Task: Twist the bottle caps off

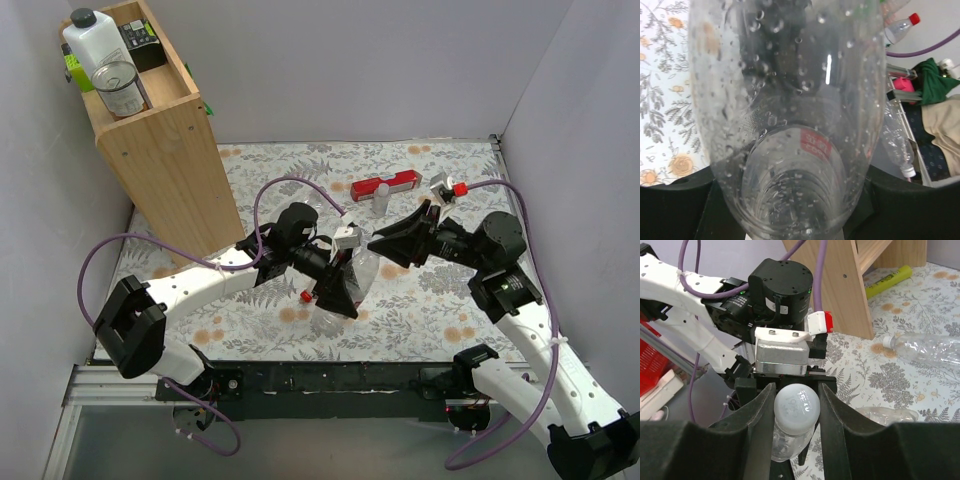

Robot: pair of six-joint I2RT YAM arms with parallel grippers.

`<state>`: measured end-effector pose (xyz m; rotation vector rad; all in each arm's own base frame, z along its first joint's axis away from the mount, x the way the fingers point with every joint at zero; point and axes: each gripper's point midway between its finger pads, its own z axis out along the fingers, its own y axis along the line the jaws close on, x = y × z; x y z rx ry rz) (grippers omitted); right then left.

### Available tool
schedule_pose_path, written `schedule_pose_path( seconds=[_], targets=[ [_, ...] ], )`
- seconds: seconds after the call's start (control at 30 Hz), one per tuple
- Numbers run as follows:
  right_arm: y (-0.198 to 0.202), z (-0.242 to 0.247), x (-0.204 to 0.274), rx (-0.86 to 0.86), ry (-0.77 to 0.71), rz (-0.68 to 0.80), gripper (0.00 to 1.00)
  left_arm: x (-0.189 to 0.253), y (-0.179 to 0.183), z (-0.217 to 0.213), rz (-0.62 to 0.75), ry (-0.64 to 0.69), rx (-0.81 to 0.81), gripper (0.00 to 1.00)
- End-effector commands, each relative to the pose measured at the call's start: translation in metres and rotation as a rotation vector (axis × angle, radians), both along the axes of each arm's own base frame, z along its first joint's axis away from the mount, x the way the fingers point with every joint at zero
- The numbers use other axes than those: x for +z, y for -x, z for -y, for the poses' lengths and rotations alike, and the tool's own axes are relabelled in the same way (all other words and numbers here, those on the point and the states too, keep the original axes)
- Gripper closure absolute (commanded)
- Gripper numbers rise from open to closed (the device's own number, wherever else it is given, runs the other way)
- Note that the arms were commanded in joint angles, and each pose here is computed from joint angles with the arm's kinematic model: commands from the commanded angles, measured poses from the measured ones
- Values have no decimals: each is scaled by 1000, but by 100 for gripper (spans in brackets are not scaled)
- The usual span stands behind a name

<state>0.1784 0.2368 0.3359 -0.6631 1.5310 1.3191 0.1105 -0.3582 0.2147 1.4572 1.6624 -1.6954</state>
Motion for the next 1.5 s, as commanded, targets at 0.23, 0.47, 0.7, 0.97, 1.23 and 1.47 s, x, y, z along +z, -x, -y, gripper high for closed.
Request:
schedule_pose_path(
  seconds=[0.23,0.47,0.7,0.97,1.23,1.47],
  targets=[
    [7,10,27,-25,43,235,99,44,17,-2,31,153,-134,63],
    [-3,24,49,-169,26,277,99,35,10,2,23,120,-105,63],
    [-42,65,57,-511,105,186,99,15,-35,14,129,15,168,63],
    [-105,122,-40,-885,380,-79,99,17,-142,-24,231,-63,788,60],
    [-141,167,-137,-1010,455,-287,99,27,-170,-44,318,-67,941,58],
    [-173,192,-202,-1143,593,-355,99,39,-166,-48,340,-40,949,57]
  ],
)
